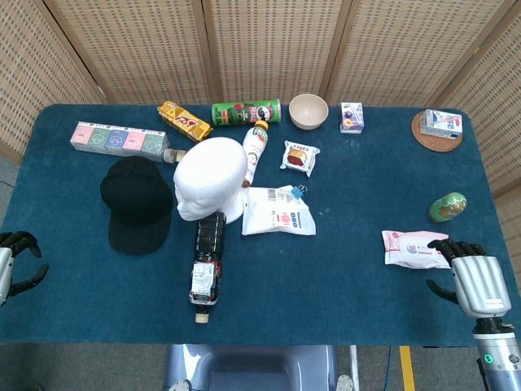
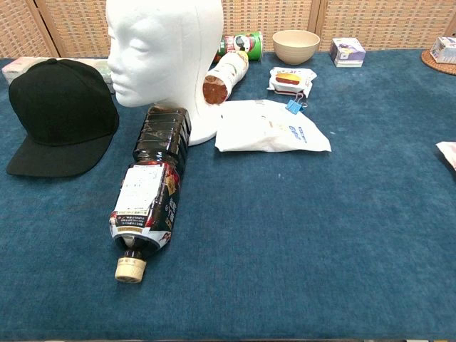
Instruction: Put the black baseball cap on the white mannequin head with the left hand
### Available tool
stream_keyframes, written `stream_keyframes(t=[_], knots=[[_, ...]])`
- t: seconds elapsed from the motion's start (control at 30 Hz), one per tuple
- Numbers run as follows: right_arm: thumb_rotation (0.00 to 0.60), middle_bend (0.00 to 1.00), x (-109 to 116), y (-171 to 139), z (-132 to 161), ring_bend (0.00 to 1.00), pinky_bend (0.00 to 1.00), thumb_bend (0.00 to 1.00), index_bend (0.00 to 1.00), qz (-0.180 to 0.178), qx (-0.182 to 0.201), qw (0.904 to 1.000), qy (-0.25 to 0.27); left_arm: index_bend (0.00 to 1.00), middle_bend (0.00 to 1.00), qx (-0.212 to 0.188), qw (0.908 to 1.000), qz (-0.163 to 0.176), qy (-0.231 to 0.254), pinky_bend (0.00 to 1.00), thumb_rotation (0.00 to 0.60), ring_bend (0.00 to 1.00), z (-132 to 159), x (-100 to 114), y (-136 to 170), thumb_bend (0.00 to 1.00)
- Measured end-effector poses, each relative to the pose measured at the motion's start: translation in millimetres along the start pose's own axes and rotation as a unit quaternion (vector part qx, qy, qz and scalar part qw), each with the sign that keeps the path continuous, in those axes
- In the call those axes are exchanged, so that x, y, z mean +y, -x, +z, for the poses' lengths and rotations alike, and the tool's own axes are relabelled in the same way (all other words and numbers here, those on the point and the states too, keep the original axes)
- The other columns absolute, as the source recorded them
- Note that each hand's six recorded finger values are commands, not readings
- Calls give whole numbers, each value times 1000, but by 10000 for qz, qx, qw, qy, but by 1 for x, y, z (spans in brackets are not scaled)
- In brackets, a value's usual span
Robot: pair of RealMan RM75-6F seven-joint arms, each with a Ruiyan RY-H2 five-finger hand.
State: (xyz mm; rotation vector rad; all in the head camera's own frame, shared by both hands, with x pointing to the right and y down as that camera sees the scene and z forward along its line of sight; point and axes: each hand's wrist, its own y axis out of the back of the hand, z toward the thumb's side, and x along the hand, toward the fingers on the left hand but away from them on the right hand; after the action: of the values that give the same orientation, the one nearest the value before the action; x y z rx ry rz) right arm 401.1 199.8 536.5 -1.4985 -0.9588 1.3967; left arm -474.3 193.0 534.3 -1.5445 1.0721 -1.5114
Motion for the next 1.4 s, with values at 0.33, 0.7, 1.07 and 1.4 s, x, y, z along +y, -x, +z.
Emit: stream_keyframes(t=[0.33, 0.7, 1.07, 1.4], knots=[[600, 395, 1, 2, -1, 408, 382, 150, 333, -24, 6, 10000, 7, 530, 392, -18, 10000, 20, -1, 372, 600, 309, 3, 0, -3, 247], [600, 395, 2, 0, -2, 407, 382, 149, 333, -36, -20, 10000, 21, 531, 392, -44, 10000, 53, -19, 372, 600, 310, 4, 3, -5, 247], [600, 395, 3, -2, -3, 408, 383, 150, 333, -52, -42, 10000, 17, 530, 392, -66, 9999, 99, -41, 372, 600, 310, 3, 5, -7, 246], [600, 395, 4, -3, -3, 406, 382, 150, 332, -70, -49, 10000, 24, 591, 540, -206, 9993, 172, -266, 558, 600, 443, 5, 5, -19, 216]])
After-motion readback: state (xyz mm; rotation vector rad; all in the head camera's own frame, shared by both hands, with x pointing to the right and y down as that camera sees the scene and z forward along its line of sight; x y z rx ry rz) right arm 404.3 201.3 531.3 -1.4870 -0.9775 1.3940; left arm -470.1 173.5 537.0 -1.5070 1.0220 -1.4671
